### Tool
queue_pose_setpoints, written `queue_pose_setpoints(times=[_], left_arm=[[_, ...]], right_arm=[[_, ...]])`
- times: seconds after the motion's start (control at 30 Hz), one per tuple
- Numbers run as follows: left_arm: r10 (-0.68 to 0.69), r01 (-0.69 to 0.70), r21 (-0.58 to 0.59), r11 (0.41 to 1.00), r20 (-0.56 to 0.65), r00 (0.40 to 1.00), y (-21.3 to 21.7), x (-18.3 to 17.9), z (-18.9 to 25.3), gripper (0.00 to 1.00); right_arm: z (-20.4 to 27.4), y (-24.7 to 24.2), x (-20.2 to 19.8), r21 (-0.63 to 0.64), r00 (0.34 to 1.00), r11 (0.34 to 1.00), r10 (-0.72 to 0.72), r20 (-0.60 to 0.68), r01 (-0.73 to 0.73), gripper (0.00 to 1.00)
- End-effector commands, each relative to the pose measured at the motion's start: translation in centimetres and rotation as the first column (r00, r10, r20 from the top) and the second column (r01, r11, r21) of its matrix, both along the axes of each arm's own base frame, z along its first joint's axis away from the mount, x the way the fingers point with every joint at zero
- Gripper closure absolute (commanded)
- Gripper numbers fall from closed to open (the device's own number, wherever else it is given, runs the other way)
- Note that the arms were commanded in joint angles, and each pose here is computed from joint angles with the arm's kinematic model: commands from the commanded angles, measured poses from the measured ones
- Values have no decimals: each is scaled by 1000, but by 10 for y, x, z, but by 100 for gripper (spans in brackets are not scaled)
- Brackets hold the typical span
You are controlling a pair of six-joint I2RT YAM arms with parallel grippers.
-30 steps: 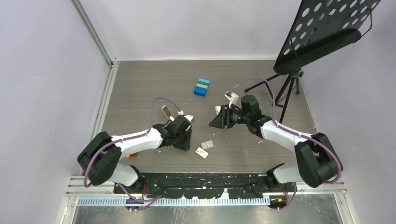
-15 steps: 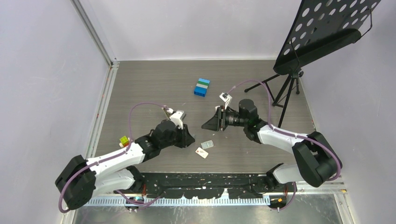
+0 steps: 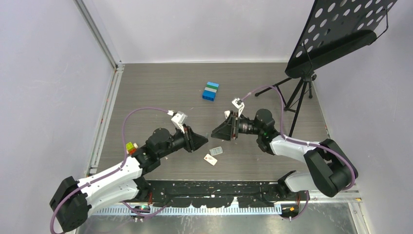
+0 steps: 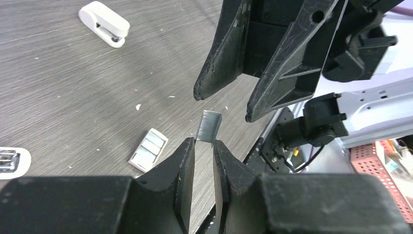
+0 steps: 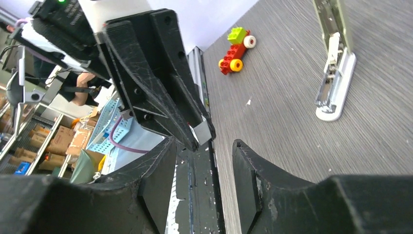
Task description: Load the staples into the stapler
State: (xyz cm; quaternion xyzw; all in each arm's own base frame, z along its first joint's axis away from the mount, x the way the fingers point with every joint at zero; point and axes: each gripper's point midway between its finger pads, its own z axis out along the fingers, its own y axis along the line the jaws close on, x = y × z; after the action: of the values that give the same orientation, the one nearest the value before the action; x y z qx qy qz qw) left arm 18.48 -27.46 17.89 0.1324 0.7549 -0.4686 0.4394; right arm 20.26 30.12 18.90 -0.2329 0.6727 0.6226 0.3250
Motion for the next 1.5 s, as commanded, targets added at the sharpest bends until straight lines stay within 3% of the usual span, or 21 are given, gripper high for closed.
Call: queue_pose_setpoints(times=[0.0, 0.2, 0.87, 1.47], left_arm=[[-66, 73, -106, 992, 63, 996, -10, -7, 30, 78], [-109, 118, -146, 982, 67, 992, -16, -13, 40, 78], [-139, 152, -232, 961, 71, 988, -23, -17, 59, 78], [-139, 149, -250, 957, 60, 989, -24, -17, 58, 78]], right_arm=[[46, 0, -17, 155, 983, 984, 57, 175, -85, 49], [62, 0, -25, 231, 974, 961, 102, 204, -149, 48], [56, 3, -27, 222, 970, 962, 114, 213, -161, 52], [56, 1, -30, 221, 968, 960, 120, 219, -169, 76]])
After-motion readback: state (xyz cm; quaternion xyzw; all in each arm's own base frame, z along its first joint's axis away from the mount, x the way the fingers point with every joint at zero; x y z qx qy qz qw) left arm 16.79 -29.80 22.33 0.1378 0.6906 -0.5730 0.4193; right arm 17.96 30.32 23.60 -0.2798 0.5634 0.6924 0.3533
